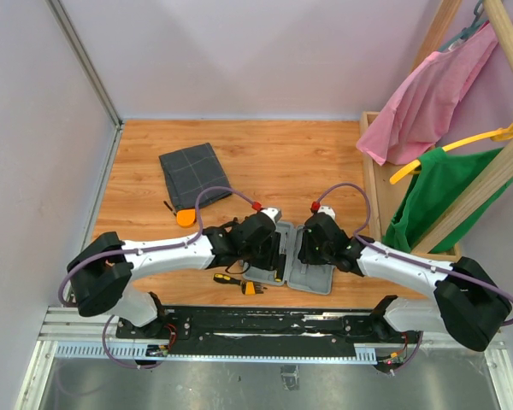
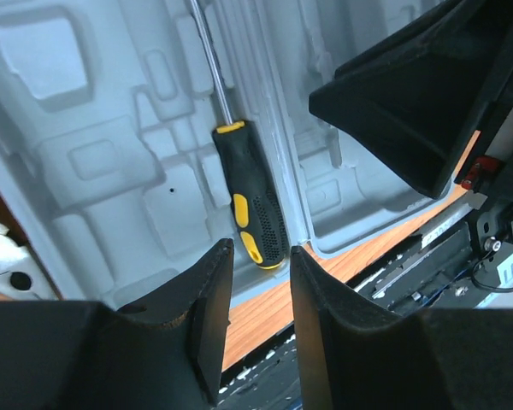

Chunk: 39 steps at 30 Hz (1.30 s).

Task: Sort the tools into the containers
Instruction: Adjust the screwdriver in the storage box.

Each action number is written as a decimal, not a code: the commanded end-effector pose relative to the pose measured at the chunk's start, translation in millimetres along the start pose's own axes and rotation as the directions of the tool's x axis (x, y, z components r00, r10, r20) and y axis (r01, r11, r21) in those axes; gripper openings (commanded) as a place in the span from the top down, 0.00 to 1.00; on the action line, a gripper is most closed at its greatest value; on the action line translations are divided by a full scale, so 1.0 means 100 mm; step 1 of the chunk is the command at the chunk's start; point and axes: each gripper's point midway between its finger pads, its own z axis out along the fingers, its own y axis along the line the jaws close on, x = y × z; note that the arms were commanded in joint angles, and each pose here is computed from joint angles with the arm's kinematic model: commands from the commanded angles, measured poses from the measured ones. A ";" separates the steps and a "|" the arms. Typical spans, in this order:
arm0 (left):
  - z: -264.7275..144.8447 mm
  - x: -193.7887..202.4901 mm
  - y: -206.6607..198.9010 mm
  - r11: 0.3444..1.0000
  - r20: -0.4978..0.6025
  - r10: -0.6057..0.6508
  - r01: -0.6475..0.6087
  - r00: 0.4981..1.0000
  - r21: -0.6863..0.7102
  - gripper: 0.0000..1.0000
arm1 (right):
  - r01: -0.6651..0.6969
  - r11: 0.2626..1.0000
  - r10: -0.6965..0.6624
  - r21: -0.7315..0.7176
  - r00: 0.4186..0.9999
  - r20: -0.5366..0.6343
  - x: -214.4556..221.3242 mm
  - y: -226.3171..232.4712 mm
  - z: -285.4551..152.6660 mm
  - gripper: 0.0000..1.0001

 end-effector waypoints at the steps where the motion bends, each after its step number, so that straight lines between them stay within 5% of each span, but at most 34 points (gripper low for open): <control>1: 0.11 0.10 -0.14 0.999 -0.026 0.000 0.001 1.000 0.033 0.62 | -0.030 1.000 0.030 0.005 1.000 0.008 0.00 -0.04 0.04 0.72; 16: 0.35 0.31 0.05 0.998 -0.097 0.012 -0.019 0.995 -0.068 0.64 | -0.028 1.000 0.028 0.011 1.000 0.001 0.03 -0.08 0.05 0.72; 39: 0.37 0.41 0.36 0.983 -0.079 -0.075 0.061 0.994 -0.174 0.81 | -0.006 0.999 0.007 0.039 1.000 -0.024 0.13 -0.17 0.05 0.71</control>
